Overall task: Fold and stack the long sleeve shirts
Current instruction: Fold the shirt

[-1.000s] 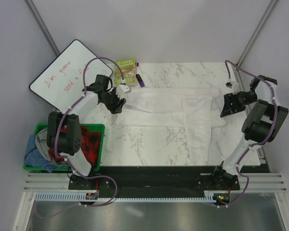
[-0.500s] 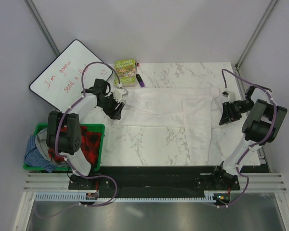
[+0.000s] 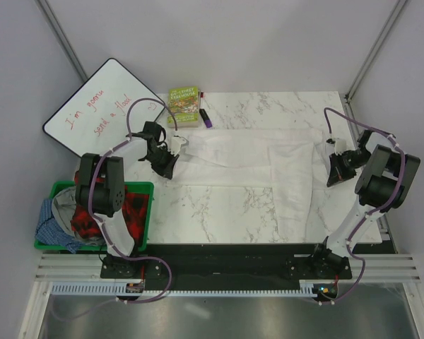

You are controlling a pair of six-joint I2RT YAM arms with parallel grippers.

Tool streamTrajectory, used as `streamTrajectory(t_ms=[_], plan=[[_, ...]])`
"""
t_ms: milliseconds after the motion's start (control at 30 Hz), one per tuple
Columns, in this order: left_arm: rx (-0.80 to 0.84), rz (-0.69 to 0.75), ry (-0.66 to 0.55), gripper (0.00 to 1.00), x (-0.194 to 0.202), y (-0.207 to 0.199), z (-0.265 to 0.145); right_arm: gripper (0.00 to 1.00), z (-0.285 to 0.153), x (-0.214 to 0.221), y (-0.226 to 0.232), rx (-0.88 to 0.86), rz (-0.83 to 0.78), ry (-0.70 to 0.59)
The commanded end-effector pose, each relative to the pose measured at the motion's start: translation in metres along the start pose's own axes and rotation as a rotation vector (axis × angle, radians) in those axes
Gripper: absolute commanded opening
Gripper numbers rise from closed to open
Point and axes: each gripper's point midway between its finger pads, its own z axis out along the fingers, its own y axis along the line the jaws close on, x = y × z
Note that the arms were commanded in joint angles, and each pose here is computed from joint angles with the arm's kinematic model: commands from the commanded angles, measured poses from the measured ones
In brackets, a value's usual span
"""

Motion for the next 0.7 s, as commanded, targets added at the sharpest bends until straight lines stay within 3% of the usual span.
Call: streamTrajectory(t_ms=[0, 533, 633, 667], plan=[[-0.040, -0.044, 0.046, 0.04, 0.010, 0.008, 0.004, 0.00, 0.007, 0.021, -0.015, 0.077, 0.064, 0.091], [0.021, -0.042, 0.018, 0.02, 0.021, -0.028, -0.027, 0.00, -0.001, 0.068, 0.017, 0.024, 0.011, 0.220], [0.021, -0.050, 0.019, 0.02, 0.017, -0.027, -0.028, 0.11, -0.005, 0.064, 0.014, 0.032, 0.005, 0.211], [0.017, -0.051, 0.016, 0.02, 0.015, -0.025, -0.029, 0.22, -0.005, 0.061, 0.014, 0.029, 0.009, 0.204]])
